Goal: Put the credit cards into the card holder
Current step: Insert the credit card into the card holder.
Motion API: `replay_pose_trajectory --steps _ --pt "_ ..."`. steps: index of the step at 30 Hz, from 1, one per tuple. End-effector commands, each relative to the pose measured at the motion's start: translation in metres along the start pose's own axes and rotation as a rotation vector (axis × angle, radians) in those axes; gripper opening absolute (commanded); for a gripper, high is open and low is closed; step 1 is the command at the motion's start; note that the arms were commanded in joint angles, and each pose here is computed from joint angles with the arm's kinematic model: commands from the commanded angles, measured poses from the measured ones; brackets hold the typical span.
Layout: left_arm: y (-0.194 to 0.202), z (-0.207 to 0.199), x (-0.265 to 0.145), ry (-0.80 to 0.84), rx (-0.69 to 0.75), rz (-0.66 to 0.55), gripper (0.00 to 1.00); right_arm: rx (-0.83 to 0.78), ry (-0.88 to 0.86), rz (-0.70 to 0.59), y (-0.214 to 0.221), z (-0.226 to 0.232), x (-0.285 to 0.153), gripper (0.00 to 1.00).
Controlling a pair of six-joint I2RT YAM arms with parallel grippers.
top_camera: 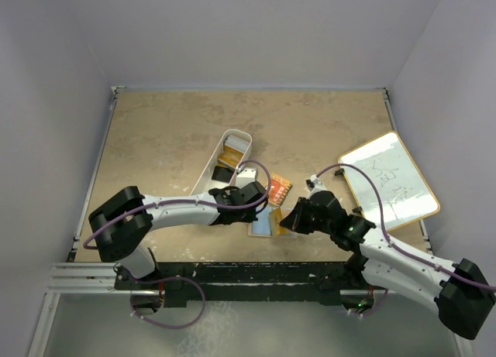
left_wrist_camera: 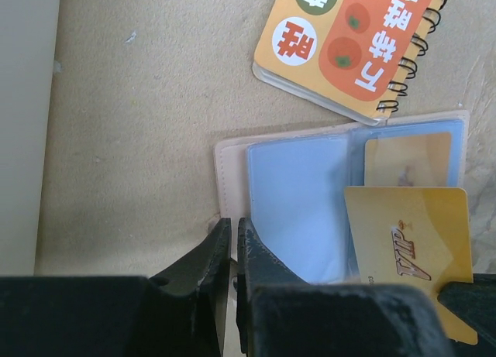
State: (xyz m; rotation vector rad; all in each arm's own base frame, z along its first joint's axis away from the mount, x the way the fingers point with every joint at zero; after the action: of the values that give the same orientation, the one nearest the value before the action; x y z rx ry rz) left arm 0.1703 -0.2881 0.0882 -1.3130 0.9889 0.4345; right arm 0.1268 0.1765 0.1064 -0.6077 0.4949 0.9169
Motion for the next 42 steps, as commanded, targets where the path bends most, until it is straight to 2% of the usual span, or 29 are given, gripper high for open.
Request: replay_pose_trajectory --steps 1,42 --pt "0.005 0.003 0.003 -0.014 0.024 -0.002 0.03 0.018 -0.020 -0.014 -0.002 0.003 0.004 0.00" --pt "0.018 0.008 0.010 -0.032 0.029 0.027 0.02 0.014 0.124 -0.037 0.001 -0.029 0.014 0.00"
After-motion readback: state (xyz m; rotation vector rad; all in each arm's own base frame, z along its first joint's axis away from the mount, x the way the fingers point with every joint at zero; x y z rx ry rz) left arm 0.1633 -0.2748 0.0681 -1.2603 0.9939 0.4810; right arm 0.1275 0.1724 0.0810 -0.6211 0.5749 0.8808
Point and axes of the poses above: each gripper's point midway between its finger pads, its own x axis out along the fingers, its own z axis along the line the jaws close on, y = z × x, the point moved 6 cm from there along -x, back along the fingers, and after that the axes turned 15 degrees about x, right-handed, at the moved point
